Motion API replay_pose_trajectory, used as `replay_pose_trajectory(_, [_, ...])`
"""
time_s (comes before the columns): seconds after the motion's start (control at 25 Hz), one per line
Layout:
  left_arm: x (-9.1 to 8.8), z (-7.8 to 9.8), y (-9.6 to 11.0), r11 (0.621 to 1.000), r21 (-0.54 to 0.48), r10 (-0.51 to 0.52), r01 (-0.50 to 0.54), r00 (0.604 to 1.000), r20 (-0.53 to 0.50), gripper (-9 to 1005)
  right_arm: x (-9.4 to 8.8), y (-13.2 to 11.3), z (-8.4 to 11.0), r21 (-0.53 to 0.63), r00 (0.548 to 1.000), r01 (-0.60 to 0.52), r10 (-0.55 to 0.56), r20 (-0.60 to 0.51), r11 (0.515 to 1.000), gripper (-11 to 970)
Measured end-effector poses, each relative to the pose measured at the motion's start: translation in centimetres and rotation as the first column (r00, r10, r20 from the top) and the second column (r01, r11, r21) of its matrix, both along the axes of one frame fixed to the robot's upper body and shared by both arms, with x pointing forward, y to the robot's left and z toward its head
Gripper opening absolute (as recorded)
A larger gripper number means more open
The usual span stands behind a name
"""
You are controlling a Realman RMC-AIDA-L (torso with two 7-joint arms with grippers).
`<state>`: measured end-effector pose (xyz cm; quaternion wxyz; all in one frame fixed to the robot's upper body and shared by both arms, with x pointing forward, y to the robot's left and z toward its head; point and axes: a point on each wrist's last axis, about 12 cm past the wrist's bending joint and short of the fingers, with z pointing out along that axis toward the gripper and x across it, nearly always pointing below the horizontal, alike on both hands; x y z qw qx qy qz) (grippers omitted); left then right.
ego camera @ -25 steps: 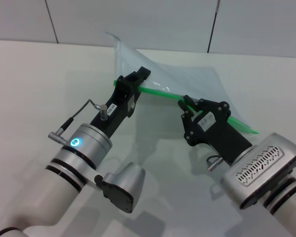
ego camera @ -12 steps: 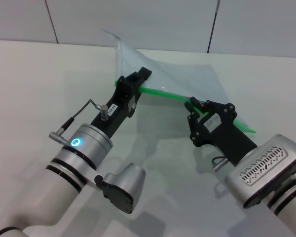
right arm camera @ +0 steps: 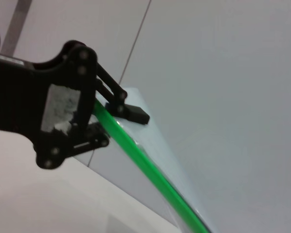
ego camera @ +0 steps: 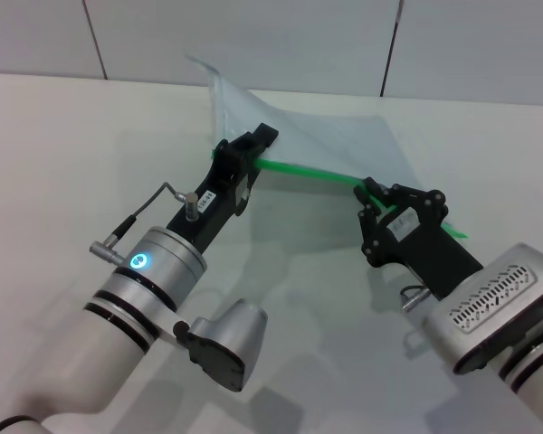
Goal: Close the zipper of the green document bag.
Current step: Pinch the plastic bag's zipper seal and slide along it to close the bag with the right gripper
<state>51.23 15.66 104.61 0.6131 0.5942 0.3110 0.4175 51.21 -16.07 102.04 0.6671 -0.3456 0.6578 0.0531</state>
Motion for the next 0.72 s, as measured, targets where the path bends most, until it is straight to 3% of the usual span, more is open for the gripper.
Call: replay_pose_trajectory(0.72, [0.0,0.0,0.0,1.0,0.0,0.001,-0.001,1.0,-0.001,108,0.1,-1.6,-0.7,-0.01,0.997,0.071,-0.072,-0.024,0.997,79])
